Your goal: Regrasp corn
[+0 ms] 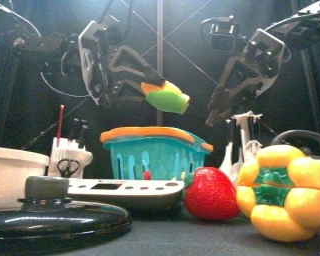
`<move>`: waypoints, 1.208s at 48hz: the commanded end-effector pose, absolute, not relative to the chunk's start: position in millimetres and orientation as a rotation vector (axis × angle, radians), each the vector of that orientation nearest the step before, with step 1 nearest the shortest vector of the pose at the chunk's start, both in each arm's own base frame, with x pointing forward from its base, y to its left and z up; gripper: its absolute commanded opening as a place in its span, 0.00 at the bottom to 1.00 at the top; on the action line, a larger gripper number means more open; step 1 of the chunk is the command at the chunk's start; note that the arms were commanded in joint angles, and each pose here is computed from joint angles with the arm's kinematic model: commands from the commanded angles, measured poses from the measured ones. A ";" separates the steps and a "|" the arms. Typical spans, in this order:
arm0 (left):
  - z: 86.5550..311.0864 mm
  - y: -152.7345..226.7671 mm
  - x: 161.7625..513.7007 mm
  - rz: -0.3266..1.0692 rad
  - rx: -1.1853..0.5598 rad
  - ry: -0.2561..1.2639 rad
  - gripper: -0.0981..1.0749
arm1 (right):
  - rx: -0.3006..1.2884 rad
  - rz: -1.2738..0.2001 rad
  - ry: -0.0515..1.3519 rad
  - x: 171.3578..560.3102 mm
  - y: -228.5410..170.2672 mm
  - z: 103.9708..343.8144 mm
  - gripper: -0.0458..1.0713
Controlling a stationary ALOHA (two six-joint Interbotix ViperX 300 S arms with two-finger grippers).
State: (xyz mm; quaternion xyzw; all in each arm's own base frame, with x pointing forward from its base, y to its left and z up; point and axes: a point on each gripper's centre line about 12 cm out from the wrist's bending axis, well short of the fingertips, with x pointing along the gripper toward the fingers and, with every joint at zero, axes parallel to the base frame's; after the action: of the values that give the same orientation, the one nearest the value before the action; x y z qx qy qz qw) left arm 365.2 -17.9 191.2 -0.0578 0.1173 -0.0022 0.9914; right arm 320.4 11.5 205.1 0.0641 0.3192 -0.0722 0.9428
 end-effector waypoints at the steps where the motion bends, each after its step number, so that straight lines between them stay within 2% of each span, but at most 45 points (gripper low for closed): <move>1: 197.9 -26.7 367.5 -0.095 0.024 0.208 0.58 | 0.130 -0.112 0.586 322.4 14.0 223.1 0.91; 6: 197.1 -39.3 367.3 -0.214 0.223 0.197 0.58 | 0.128 -0.054 0.530 322.6 19.6 234.9 0.91; 7: 197.7 -45.4 369.6 -0.275 0.349 0.179 0.58 | 0.136 0.037 0.452 318.8 28.7 250.2 0.91; 17: 198.6 -46.1 377.8 -0.291 0.479 0.156 0.57 | 0.180 0.129 0.392 316.0 33.5 254.6 0.91; 20: 198.3 -46.4 380.6 -0.296 0.541 0.146 0.57 | 0.195 0.148 0.380 316.3 33.3 254.4 0.91; 21: 197.0 -47.6 383.8 -0.306 0.630 0.135 0.57 | 0.229 0.151 0.374 316.7 30.5 252.2 0.91; 26: 199.6 -47.1 387.2 -0.299 0.711 0.116 0.57 | 0.275 0.130 0.381 316.3 25.0 246.4 0.91; 37: 202.4 -48.5 391.1 -0.244 0.746 0.113 0.57 | 0.338 0.097 0.414 318.0 20.6 232.8 0.91; 51: 207.6 -54.0 392.4 -0.226 0.764 0.068 0.57 | 0.336 0.090 0.459 332.4 19.3 218.3 0.91; 58: 209.0 -55.0 392.8 -0.223 0.763 0.048 0.57 | 0.325 0.101 0.448 336.6 19.0 221.3 0.91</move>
State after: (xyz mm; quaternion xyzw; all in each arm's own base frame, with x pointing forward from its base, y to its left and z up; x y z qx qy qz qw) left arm 387.5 -53.7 196.9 0.3719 0.0457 -0.1163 0.9198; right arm 331.0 19.7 206.0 0.1632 0.2448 0.0422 0.9548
